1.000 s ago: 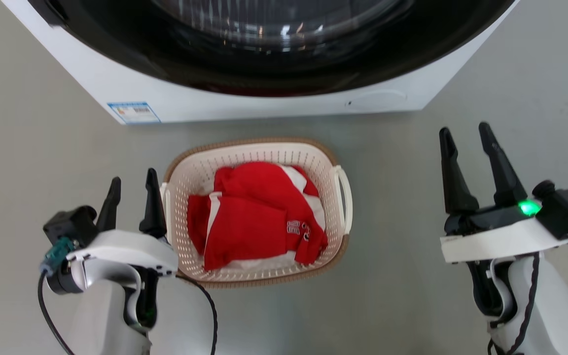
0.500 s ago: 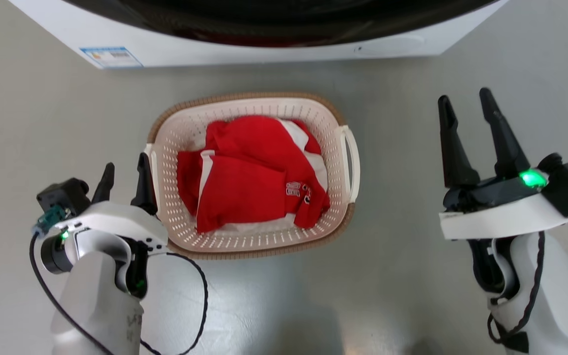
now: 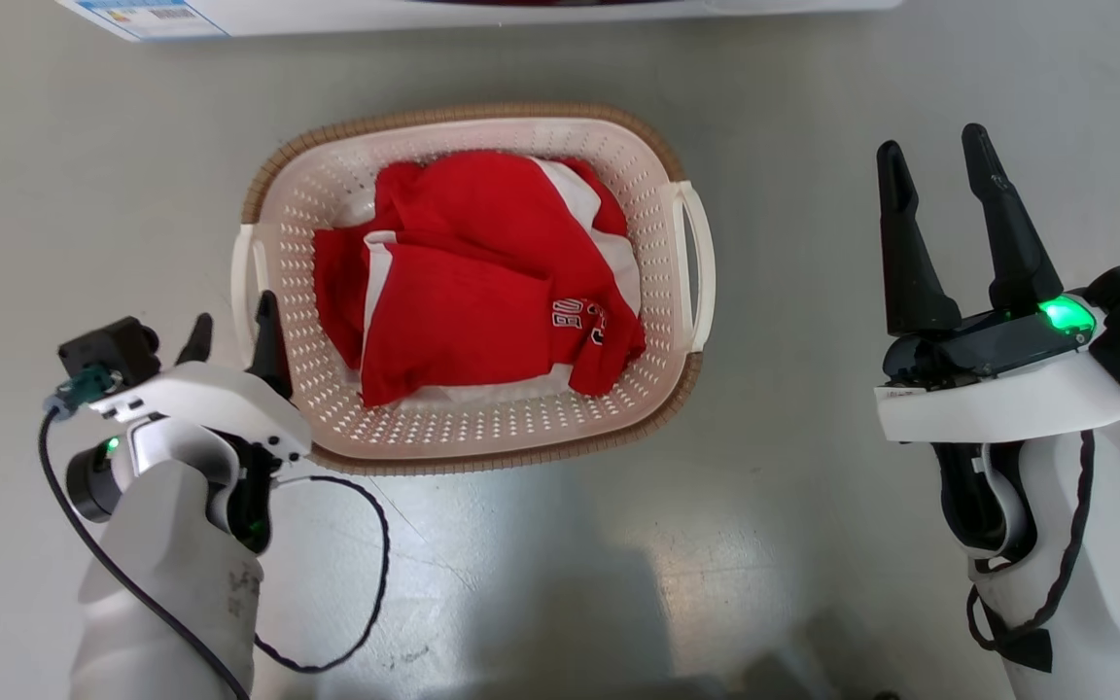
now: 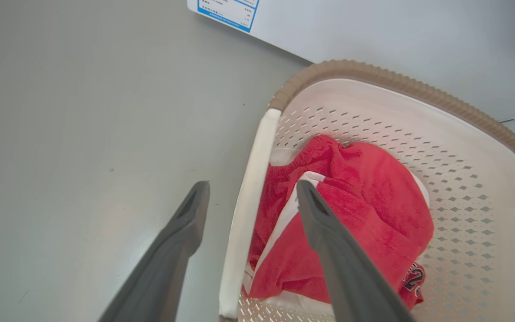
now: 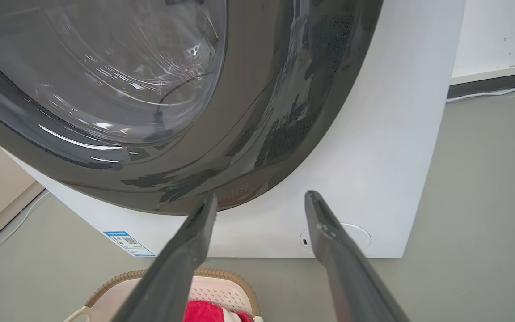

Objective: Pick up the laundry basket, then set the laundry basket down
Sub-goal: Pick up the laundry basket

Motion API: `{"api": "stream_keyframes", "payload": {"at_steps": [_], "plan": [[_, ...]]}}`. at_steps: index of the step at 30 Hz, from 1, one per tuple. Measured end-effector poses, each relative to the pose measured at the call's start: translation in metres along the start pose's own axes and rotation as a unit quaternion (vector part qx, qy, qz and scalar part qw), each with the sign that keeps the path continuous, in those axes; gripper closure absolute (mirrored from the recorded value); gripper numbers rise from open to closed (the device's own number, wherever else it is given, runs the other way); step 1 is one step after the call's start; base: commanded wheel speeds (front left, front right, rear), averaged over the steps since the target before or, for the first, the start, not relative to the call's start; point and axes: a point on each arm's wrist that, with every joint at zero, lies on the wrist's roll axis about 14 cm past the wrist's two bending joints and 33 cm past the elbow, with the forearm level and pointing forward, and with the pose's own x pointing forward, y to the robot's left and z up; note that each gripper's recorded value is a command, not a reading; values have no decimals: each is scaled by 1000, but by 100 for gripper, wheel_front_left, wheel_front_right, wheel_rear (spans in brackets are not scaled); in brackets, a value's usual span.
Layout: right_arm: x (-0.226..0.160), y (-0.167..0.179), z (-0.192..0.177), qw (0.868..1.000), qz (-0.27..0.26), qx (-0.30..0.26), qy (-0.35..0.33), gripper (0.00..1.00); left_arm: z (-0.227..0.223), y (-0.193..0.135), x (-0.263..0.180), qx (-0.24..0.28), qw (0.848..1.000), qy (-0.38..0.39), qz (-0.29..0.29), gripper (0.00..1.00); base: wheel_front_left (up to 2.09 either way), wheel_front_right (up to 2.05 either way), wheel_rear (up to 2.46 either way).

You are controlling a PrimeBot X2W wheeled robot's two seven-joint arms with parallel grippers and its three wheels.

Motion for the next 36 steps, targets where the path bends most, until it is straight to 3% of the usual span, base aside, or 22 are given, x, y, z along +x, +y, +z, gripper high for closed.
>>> {"api": "stream_keyframes", "payload": {"at_steps": [15,16,19,21,23,36], "plan": [[6,-16,-31,1000,-14,-3,27,0,-34,10,31,1,998,59,17,0,0,0,0],[6,-17,-32,1000,-14,-3,28,0,-36,10,31,1,998,62,16,5,0,0,0],[6,-17,-33,999,-15,-3,29,0,-40,10,31,1,997,69,16,46,0,0,0],[6,-17,-33,999,-15,-3,29,0,-40,10,32,2,997,70,16,66,0,0,0],[5,-17,-33,999,-14,-3,28,0,-39,9,32,4,997,71,15,98,0,0,0],[3,-15,-23,1000,-16,-3,21,0,-38,-19,31,52,995,80,-35,100,0,0,0]]}}
